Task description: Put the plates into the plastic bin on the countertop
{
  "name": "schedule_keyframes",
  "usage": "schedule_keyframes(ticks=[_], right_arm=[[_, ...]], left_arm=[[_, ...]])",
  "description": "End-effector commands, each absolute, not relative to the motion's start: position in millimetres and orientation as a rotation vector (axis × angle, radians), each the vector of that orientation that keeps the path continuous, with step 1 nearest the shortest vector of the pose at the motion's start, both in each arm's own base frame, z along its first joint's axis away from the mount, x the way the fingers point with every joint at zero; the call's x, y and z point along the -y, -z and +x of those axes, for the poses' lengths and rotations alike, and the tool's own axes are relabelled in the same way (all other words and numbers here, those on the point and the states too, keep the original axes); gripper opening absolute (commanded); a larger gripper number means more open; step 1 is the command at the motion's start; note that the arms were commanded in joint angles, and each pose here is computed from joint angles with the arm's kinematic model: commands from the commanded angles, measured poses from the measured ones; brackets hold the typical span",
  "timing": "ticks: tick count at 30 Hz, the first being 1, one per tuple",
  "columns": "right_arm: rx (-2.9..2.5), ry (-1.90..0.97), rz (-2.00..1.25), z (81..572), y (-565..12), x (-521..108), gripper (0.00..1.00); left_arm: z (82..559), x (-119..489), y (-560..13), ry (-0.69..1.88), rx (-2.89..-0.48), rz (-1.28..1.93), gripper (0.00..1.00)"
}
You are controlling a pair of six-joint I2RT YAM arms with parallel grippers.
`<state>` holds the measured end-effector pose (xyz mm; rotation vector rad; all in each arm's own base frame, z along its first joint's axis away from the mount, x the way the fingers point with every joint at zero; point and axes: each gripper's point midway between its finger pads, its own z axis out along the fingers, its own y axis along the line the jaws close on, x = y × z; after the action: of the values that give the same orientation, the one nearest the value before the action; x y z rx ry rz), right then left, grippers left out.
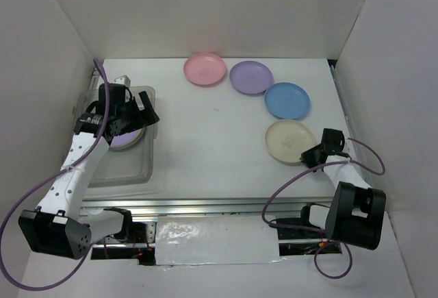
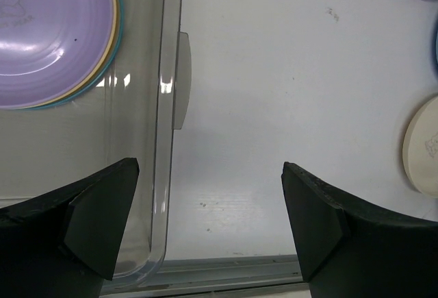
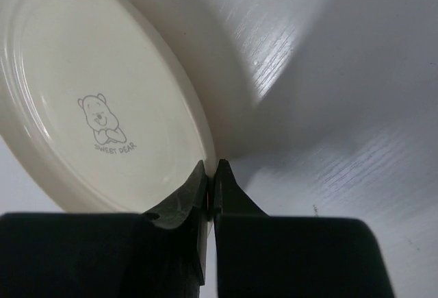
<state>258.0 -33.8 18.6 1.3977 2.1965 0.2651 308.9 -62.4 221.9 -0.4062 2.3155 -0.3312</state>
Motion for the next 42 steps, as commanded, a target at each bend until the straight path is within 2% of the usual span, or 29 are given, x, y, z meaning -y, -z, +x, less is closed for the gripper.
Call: schedule_keyframes(ticks=[1, 3, 6, 12, 16, 20, 23, 25, 26, 27, 29, 30, 31, 32, 34, 35, 37, 38, 40, 42], right_arm=[[-2.278, -0.243, 1.323, 241.7, -15.8, 22.1, 0.00], [-2.234, -0.221, 1.256, 240.8, -35.0, 15.7, 0.00], [-2.180, -0.252, 1.115, 246.4, -72.1, -9.9, 0.00], [-2.231, -0.408, 0.834, 256.9, -140.5, -85.8, 0.00], [-2.218, -0.624, 0.674, 260.8, -179.2, -136.1, 0.00], [-2.184, -0.811, 0.562, 253.9, -201.9, -173.3, 0.00], [-2.183, -0.815, 0.541, 250.2, -207.4, -182.6, 0.00], [-2.183, -0.827, 0.519, 247.8, -209.2, -188.5, 0.00], [-2.183, -0.831, 0.521, 247.6, -208.8, -189.7, 0.00], [-2.179, -0.848, 0.510, 245.7, -210.2, -193.9, 0.00], [-2.175, -0.855, 0.505, 246.3, -209.4, -196.4, 0.02], [-2.174, -0.854, 0.512, 246.4, -207.6, -196.5, 0.44], [-2.166, -0.837, 0.533, 249.2, -205.9, -192.7, 0.69], [-2.160, -0.816, 0.560, 252.3, -203.6, -187.1, 0.99], [-2.168, -0.764, 0.594, 256.5, -194.8, -172.7, 1.00], [-2.156, -0.737, 0.637, 263.2, -191.5, -158.3, 1.00], [-2.165, -0.747, 0.630, 262.0, -183.1, -150.4, 1.00], [-2.151, -0.739, 0.651, 265.8, -181.2, -141.5, 1.00], [-2.154, -0.767, 0.632, 264.3, -174.0, -140.7, 1.00], [-2.166, -0.759, 0.644, 267.8, -162.3, -134.9, 1.00]], left_arm=[[315.5, 73.8, -234.7, 0.365, -2.273, -0.379, 0.99], [312.8, 86.9, -240.1, 0.423, -2.263, -0.342, 0.99], [306.3, 139.2, -254.2, 0.613, -2.238, -0.170, 0.99], [298.6, 231.8, -255.3, 0.880, -2.264, 0.081, 0.99], [302.5, 261.6, -234.4, 0.861, -2.323, 0.115, 0.99], [300.1, 281.9, -224.1, 0.873, -2.351, 0.141, 0.95], [304.5, 285.5, -216.3, 0.863, -2.365, 0.114, 0.75], [310.4, 284.4, -215.0, 0.839, -2.361, 0.087, 0.38], [312.3, 283.5, -215.5, 0.827, -2.362, 0.078, 0.15], [312.3, 281.1, -209.8, 0.800, -2.389, 0.067, 0.00], [320.5, 273.7, -211.1, 0.741, -2.381, 0.013, 0.00], [323.5, 268.6, -211.6, 0.715, -2.378, -0.015, 0.00], [324.9, 259.0, -214.8, 0.687, -2.374, -0.065, 0.00], [337.1, 234.9, -213.8, 0.614, -2.362, -0.162, 0.00], [342.2, 195.9, -217.6, 0.560, -2.345, -0.304, 0.00], [356.7, 154.1, -217.4, 0.512, -2.317, -0.440, 0.00], [357.8, 104.1, -218.4, 0.487, -2.262, -0.592, 0.00], [365.1, 53.6, -219.6, 0.447, -2.194, -0.738, 0.00], [360.8, -6.0, -220.3, 0.444, -2.092, -0.900, 0.00], [357.9, -34.0, -215.6, 0.440, -2.060, -0.983, 0.00]])
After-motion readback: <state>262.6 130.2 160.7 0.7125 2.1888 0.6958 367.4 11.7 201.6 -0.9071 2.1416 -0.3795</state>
